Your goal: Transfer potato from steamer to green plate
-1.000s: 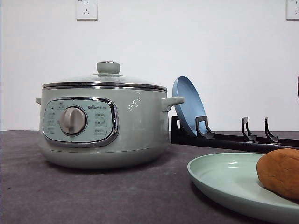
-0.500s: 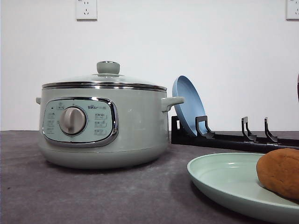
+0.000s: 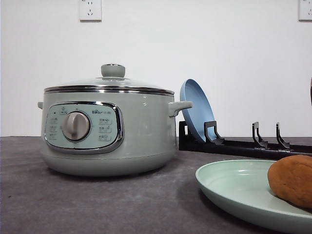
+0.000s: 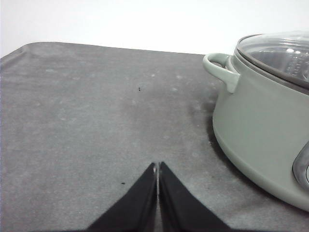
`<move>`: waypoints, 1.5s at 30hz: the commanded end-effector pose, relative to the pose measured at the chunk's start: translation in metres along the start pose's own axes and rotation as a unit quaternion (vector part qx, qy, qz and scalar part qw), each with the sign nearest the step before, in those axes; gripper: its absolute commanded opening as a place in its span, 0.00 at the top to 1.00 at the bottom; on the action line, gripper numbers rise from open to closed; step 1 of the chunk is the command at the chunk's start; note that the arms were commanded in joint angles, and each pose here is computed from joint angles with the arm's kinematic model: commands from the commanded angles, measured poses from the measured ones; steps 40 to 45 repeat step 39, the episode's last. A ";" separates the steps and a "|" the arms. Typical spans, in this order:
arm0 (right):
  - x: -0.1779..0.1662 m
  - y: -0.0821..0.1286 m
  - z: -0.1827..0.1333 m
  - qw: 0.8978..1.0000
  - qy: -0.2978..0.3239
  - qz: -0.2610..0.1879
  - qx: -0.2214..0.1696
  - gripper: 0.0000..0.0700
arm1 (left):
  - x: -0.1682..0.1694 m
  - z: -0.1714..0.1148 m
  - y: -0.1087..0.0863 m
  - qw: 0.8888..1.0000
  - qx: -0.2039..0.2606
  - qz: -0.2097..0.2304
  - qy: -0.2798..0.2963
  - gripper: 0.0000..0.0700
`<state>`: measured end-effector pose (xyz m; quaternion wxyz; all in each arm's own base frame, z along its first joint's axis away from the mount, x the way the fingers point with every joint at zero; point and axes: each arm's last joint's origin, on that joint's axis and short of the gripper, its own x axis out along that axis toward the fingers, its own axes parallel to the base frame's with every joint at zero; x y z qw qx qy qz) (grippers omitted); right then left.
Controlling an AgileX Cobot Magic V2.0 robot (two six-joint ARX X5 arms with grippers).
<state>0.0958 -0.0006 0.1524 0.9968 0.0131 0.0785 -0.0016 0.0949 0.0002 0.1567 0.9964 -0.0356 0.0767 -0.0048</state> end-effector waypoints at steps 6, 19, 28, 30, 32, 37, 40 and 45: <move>0.000 0.000 0.000 1.000 -0.004 -0.002 -0.001 0.95 | 0.002 -0.007 0.001 1.000 0.000 0.003 0.012 1.00; 0.000 0.000 0.000 1.000 -0.004 -0.002 -0.001 0.95 | 0.002 -0.007 0.001 1.000 0.000 0.003 0.012 1.00; 0.000 0.000 0.000 1.000 -0.004 -0.002 -0.001 0.95 | 0.002 -0.007 0.001 1.000 0.000 0.003 0.012 1.00; 0.000 0.000 0.000 1.000 -0.004 -0.002 -0.001 0.95 | 0.002 -0.007 0.001 1.000 0.000 0.003 0.012 1.00; 0.000 0.000 0.000 1.000 -0.004 -0.002 -0.001 0.95 | 0.002 -0.007 0.001 1.000 0.000 0.003 0.012 1.00; 0.000 0.000 0.000 1.000 -0.004 -0.002 -0.001 0.95 | 0.002 -0.007 0.001 1.000 0.000 0.003 0.012 1.00; 0.000 0.000 0.000 1.000 -0.004 -0.002 -0.001 0.95 | 0.002 -0.007 0.001 1.000 0.000 0.003 0.012 1.00; 0.000 0.000 0.000 1.000 -0.004 -0.002 -0.001 0.95 | 0.002 -0.007 0.001 1.000 0.000 0.003 0.012 1.00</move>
